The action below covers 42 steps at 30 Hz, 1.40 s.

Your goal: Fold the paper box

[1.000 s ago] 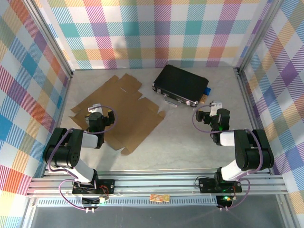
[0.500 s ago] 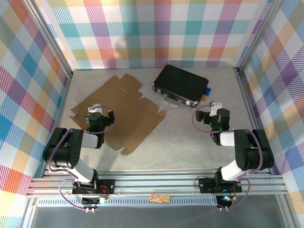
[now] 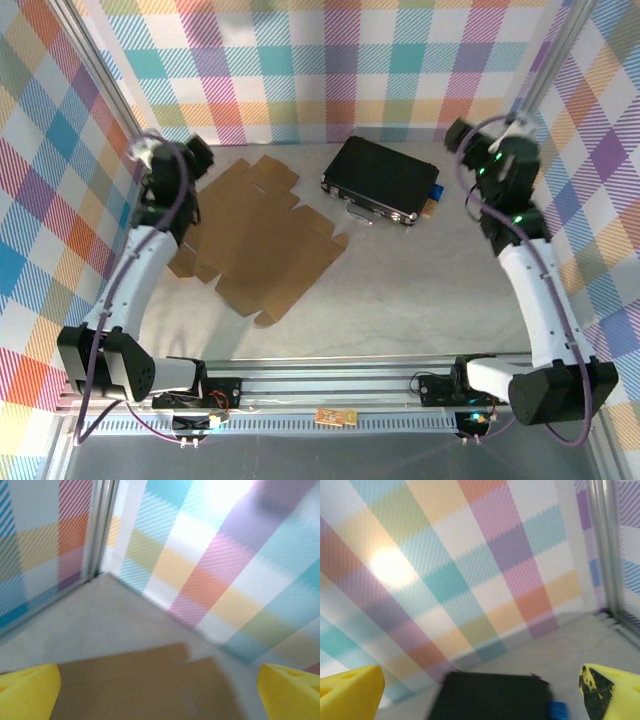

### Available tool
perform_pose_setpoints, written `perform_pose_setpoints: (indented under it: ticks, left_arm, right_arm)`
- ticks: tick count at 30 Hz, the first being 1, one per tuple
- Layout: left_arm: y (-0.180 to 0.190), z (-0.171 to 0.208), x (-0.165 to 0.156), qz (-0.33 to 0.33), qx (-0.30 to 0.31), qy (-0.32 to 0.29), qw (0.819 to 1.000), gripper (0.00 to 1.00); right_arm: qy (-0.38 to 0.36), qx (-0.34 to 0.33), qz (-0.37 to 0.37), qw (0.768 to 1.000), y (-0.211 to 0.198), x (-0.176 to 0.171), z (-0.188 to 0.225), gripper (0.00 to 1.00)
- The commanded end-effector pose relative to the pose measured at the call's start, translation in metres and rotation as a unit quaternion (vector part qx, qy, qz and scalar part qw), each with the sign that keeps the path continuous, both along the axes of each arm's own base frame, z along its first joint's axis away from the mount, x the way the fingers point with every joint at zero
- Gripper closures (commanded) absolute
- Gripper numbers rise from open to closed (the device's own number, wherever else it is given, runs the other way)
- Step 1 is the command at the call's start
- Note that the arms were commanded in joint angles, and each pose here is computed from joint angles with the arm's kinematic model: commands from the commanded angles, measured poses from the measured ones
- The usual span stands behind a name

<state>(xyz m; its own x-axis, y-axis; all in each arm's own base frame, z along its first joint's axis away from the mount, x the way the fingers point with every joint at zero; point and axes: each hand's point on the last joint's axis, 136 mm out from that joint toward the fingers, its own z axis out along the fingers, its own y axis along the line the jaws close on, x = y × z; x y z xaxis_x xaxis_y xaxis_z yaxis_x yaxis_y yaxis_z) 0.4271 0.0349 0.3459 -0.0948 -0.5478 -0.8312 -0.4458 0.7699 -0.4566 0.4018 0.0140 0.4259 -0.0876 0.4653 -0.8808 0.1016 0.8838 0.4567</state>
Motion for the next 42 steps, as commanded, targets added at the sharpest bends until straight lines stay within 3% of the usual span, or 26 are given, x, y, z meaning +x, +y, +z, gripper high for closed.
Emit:
perform_pose_setpoints:
  ticks: [1, 4, 7, 9, 12, 16, 20, 23, 27, 31, 35, 42]
  left_arm:
    - [-0.012, -0.143, -0.065, 0.026, -0.156, 0.304, 0.939, 0.07]
    - [-0.013, -0.181, -0.103, 0.038, -0.175, 0.383, 0.906, 0.11]
    - [0.0, -0.225, -0.131, 0.046, -0.228, 0.422, 0.876, 0.17]
    - [0.003, -0.254, -0.139, 0.042, -0.284, 0.439, 0.852, 0.3]
    - [0.011, -0.279, -0.149, 0.053, -0.29, 0.467, 0.834, 0.33]
    - [0.007, -0.293, -0.131, 0.02, -0.314, 0.419, 0.852, 0.32]
    - [0.0, -0.304, -0.127, 0.008, -0.334, 0.419, 0.844, 0.34]
    - [0.009, -0.296, -0.131, 0.018, -0.312, 0.415, 0.854, 0.34]
    - [0.033, -0.274, -0.128, 0.021, -0.264, 0.406, 0.875, 0.33]
    - [0.076, -0.275, -0.134, 0.069, -0.223, 0.442, 0.866, 0.33]
    - [0.087, -0.291, -0.115, 0.055, -0.27, 0.409, 0.87, 0.34]
    - [0.077, -0.309, -0.072, -0.029, -0.296, 0.378, 0.877, 0.36]
  right_arm:
    - [0.287, 0.118, 0.063, 0.949, 0.051, -0.021, -0.125, 0.17]
    - [0.316, 0.094, 0.151, 0.932, 0.117, -0.033, -0.146, 0.3]
    - [0.337, 0.084, 0.234, 0.908, 0.174, -0.055, -0.171, 0.31]
    - [0.361, 0.103, 0.277, 0.884, 0.202, -0.07, -0.19, 0.31]
    - [0.385, 0.11, 0.32, 0.859, 0.231, -0.086, -0.211, 0.31]
    - [0.419, 0.125, 0.366, 0.821, 0.258, -0.093, -0.233, 0.3]
    - [0.47, 0.131, 0.384, 0.784, 0.283, -0.095, -0.261, 0.32]
    - [0.493, 0.14, 0.394, 0.763, 0.307, -0.093, -0.277, 0.33]
    - [0.5, 0.149, 0.4, 0.753, 0.336, -0.081, -0.289, 0.34]
    - [0.51, 0.16, 0.402, 0.744, 0.36, -0.065, -0.303, 0.36]
    - [0.524, 0.162, 0.39, 0.74, 0.369, -0.053, -0.321, 0.37]
    - [0.55, 0.166, 0.377, 0.726, 0.375, -0.05, -0.353, 0.37]
